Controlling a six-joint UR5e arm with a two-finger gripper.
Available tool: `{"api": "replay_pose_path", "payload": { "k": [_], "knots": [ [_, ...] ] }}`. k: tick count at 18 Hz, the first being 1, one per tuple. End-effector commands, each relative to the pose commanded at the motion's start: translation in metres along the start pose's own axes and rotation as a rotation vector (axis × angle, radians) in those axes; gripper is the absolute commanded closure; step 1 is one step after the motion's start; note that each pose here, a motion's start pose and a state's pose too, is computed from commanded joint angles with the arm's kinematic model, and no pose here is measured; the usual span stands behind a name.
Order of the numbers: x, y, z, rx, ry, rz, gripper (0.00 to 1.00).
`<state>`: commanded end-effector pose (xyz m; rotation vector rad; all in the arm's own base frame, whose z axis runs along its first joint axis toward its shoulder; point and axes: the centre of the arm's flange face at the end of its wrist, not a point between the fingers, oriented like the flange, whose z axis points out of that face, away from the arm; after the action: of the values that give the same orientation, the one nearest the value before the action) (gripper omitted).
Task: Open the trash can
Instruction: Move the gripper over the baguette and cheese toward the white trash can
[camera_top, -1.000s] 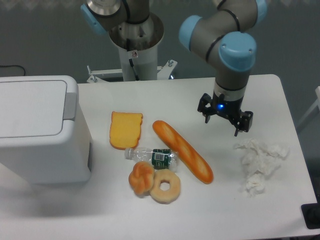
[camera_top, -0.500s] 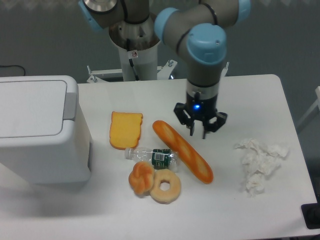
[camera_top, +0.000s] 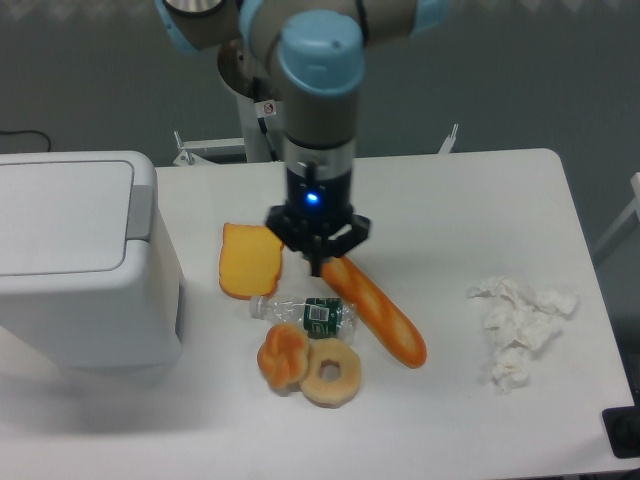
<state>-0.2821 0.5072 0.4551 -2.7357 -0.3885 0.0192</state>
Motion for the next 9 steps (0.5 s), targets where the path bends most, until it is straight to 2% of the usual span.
{"api": "replay_pose_path", "payload": {
  "k": [4, 9],
  "knots": [
    [0.021, -0.002, -0.024, 0.060, 0.069, -0.070, 0.97],
    [0.043, 0.006, -0.059, 0.086, 0.120, -0.088, 0.97]
  ]
}}
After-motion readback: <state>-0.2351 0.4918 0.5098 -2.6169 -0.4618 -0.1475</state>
